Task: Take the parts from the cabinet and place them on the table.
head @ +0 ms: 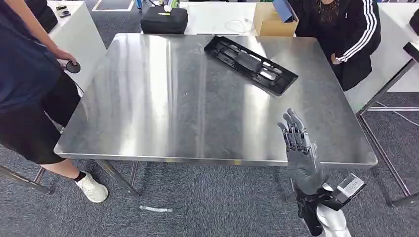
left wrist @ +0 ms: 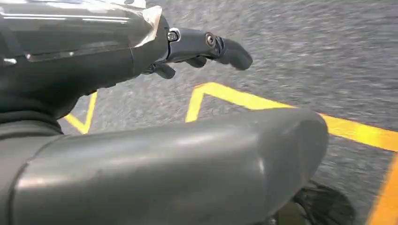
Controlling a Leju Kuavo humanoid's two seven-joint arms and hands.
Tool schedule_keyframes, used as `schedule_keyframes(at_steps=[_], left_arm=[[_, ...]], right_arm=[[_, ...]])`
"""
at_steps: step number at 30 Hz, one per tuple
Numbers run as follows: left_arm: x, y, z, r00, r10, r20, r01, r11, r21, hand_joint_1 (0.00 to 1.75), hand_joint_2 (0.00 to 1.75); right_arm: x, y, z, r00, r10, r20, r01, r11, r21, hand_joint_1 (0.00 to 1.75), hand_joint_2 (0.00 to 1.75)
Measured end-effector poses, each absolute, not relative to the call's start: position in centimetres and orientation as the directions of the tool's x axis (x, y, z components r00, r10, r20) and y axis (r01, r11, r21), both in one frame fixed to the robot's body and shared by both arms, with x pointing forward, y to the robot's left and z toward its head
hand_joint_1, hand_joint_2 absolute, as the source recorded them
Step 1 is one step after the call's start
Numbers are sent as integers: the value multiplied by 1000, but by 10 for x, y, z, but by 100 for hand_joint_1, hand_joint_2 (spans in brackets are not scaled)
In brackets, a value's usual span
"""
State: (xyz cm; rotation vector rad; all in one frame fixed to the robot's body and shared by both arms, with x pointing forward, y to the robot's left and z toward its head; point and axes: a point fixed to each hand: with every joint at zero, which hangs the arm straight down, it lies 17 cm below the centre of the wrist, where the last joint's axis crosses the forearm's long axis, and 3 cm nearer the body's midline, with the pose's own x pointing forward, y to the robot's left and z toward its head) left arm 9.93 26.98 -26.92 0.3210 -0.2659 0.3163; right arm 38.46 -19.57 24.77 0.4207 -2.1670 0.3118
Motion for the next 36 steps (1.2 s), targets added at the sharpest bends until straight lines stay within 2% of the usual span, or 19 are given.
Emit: schedule_keyframes(at_steps=[9,17,22,27,36], left_arm=[[99,270,-269,918,260,300,-342,901,266,0,0],[100,272,-269,920,250,302,-336,900,278,0,0],[99,271,-269,920,248,303,-335,900,278,0,0],[101,266,-269,918,256,303,-338,904,261,0,0],[94,269,-270,922,266,283,-344,897,279,0,0]], right_arm=[[392,-204,239,-535,-155,831,-369,927,-65,0,0],[411,-252,204,-461,-48,886,-194,980,-48,0,0],[419,-300,165,-365,-3,931,-51,999,-17,0,0],[433,-338,125,-272,-75,959,42,995,90,0,0],[437,-409,-3,16,-139,990,310,942,127,0,0]])
